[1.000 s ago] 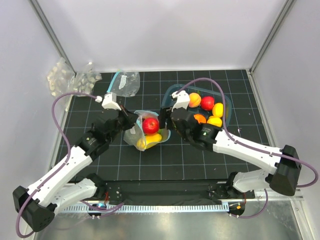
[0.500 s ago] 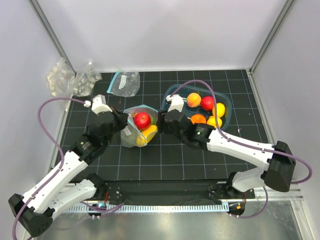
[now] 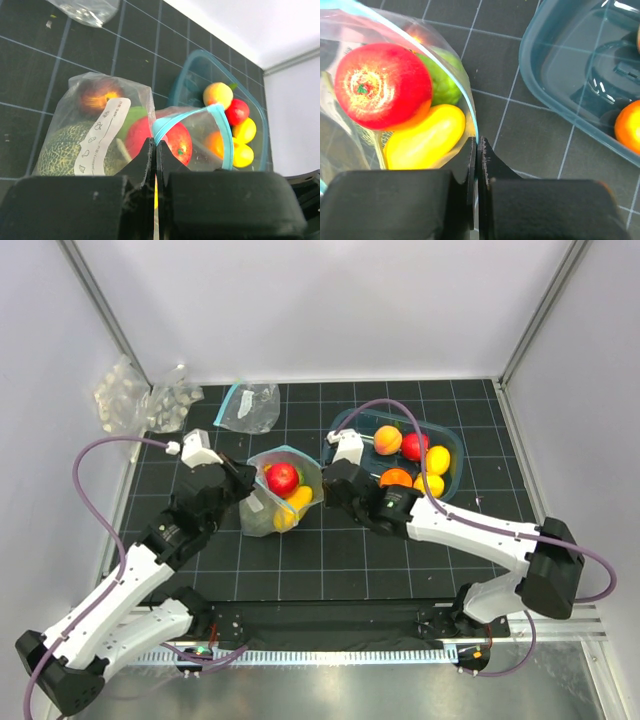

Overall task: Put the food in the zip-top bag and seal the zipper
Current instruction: Adjust the zipper food storage bag at the center of the board.

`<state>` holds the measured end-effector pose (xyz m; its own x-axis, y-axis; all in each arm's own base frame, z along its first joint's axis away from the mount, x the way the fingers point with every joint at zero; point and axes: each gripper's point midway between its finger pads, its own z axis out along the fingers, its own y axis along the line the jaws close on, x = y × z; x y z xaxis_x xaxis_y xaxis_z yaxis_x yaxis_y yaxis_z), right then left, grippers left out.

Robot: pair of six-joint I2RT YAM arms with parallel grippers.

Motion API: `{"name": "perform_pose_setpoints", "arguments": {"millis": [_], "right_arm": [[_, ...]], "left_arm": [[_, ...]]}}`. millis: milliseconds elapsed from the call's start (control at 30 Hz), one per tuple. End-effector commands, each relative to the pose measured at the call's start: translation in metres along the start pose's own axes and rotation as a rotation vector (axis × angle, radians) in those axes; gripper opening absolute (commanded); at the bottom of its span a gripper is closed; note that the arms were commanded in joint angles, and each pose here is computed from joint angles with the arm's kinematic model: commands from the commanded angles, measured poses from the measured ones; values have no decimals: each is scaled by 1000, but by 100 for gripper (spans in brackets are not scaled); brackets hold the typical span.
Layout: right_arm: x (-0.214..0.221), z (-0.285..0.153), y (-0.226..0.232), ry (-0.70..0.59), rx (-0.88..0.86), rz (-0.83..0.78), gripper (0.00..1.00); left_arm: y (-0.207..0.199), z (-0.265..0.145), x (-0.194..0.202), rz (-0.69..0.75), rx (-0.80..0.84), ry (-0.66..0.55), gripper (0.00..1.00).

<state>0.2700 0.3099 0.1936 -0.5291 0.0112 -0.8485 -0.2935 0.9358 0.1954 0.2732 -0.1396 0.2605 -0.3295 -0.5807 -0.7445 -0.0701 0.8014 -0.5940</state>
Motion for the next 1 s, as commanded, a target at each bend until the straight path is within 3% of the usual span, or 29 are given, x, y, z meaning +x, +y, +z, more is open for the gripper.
{"name": "perform_pose_setpoints", "arguments": {"millis": [0, 100, 167, 333, 500, 967], "right_arm": [[-47, -25, -7, -154, 9, 41, 1], [-67, -48, -21, -252, 10, 54, 1], [-84, -68, -27, -324, -18, 81, 1], [-78, -72, -12, -312, -128, 53, 1], [-62, -54, 17, -211, -210, -26, 1], [-54, -55, 37, -186, -312, -61, 1]], "left_arm": [[-23, 1, -6, -19, 89, 4, 0], [-42, 1, 0, -15, 183, 39, 0], [-71, -4, 12, -11, 343, 103, 0], [-110, -20, 31, 2, 556, 237, 0], [-114, -20, 36, 3, 586, 256, 0], [-113, 2, 66, 10, 551, 367, 1]]}}
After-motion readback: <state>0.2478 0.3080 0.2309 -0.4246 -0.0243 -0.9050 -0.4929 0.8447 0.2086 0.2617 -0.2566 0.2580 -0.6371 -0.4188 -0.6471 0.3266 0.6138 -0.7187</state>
